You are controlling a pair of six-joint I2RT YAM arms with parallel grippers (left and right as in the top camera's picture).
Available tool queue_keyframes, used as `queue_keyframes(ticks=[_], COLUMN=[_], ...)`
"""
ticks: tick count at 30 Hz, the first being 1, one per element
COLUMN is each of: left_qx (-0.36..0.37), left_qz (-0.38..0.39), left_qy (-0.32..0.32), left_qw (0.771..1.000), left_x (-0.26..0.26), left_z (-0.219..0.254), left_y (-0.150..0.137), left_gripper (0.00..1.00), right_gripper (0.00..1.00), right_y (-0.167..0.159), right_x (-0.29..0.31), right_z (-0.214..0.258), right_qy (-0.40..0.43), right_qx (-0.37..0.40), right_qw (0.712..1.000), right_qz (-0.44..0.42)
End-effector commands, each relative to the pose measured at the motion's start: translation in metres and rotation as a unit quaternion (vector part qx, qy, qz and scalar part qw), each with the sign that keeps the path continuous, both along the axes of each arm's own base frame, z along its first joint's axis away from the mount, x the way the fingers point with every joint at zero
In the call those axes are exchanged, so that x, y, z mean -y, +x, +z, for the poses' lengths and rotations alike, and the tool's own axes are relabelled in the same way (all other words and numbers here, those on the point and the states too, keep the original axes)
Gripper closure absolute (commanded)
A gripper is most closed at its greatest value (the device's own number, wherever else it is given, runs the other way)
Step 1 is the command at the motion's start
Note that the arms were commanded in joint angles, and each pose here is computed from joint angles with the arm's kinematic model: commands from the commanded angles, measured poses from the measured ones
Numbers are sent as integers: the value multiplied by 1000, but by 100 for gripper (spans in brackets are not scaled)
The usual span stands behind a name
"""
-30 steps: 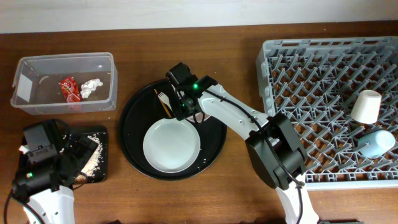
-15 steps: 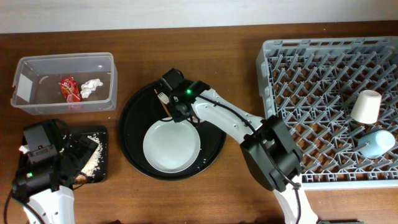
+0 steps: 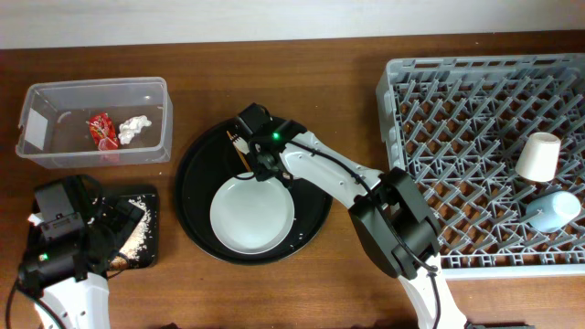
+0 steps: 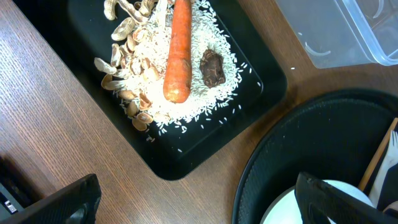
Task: Sort waste into correct bins and load items into the dishwasher rack
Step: 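Lift the pink bowl and carry it right into the rack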
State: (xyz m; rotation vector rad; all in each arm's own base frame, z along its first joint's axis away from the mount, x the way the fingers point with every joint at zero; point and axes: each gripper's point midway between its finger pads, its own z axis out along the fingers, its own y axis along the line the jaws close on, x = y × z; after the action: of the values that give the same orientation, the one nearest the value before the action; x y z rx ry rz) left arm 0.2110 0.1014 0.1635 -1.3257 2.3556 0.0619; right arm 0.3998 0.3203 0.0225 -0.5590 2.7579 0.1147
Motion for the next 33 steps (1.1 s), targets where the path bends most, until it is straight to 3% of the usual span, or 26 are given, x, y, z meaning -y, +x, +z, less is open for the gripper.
queue_keyframes(ticks=[1, 8, 17, 24, 33], left_qx=[12, 12, 12, 12, 12], left_qz=[8, 8, 8, 8, 8], left_qy=[6, 6, 6, 6, 6], left_qw=[1000, 1000, 1000, 1000, 1000], left_x=[-3, -3, -3, -3, -3], left_z=[8, 8, 8, 8, 8], left_y=[2, 2, 2, 2, 2], left_gripper=[1, 1, 1, 1, 1], right_gripper=[92, 96, 96, 96, 96], right_y=[9, 12, 18, 14, -27], right_x=[-9, -12, 9, 116, 265], right_z=[27, 74, 170, 214, 248], right_qy=[20, 43, 86, 89, 90], right_qx=[22, 38, 85, 50, -12], right_qw=[1000, 998, 992, 984, 948], right_qz=[-4, -18, -43, -147, -305])
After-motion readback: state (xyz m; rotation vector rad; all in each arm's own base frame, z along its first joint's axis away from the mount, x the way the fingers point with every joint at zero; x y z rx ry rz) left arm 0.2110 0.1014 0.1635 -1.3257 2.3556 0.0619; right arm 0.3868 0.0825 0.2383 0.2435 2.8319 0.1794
